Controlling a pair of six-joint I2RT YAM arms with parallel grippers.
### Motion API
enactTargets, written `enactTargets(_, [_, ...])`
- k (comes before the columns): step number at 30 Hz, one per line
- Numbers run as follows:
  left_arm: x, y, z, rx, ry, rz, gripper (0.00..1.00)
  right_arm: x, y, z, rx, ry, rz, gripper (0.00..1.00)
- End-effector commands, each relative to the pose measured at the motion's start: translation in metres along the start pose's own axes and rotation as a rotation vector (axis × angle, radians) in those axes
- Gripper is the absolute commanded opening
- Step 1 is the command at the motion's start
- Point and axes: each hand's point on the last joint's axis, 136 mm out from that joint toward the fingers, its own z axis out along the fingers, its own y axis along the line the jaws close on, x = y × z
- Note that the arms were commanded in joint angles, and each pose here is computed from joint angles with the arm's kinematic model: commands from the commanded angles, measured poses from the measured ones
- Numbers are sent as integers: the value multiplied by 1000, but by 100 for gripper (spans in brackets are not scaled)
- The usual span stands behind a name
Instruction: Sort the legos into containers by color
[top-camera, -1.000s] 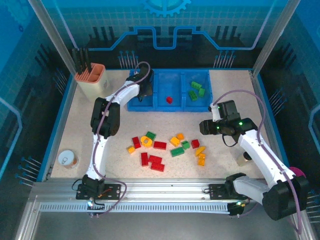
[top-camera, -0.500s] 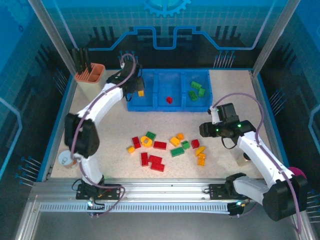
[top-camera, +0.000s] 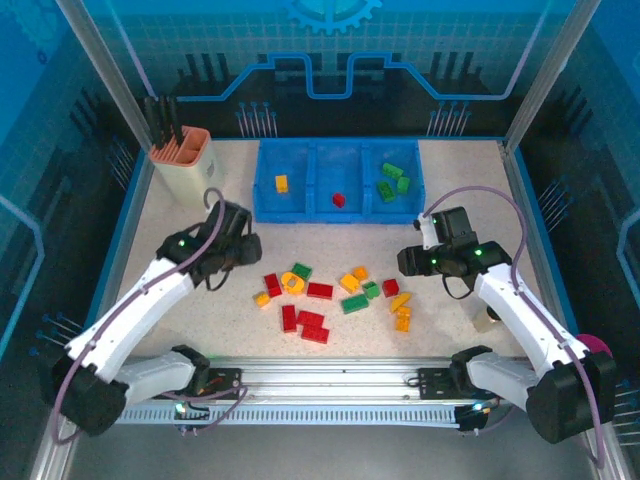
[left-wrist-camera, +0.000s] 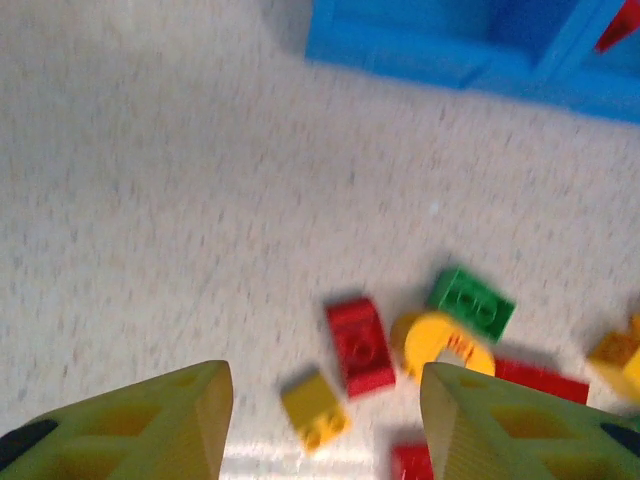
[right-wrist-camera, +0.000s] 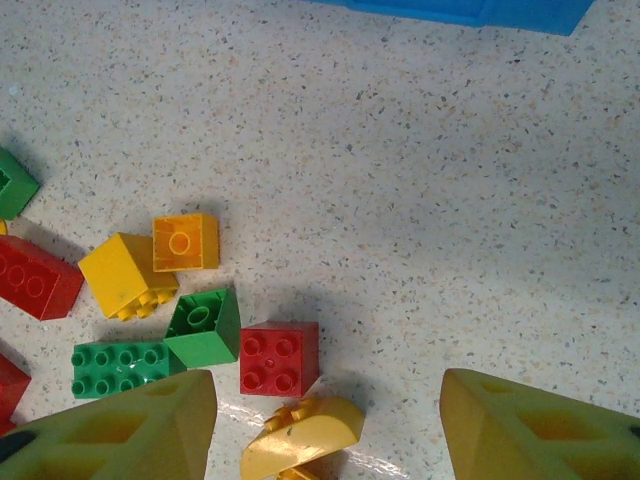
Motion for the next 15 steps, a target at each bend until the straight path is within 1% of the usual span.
enactTargets(1, [50,14,1,-32,142,-46,55,1,5,1,-10,20,-23,62])
enactTargets(4, [76,14,9,-37,204,-22,58,1,6,5,-16,25,-18,62])
enactTargets(8, [99,12,22,-29,270,43,63,1,6,8,-17,34,-16,63])
enactTargets(12, [106,7,30,2,286,151,67,2,5,9,-11,42,-19,63])
enactTargets(15, [101,-5,32,59,267,228,69,4,5,10,-8,49,-17,64])
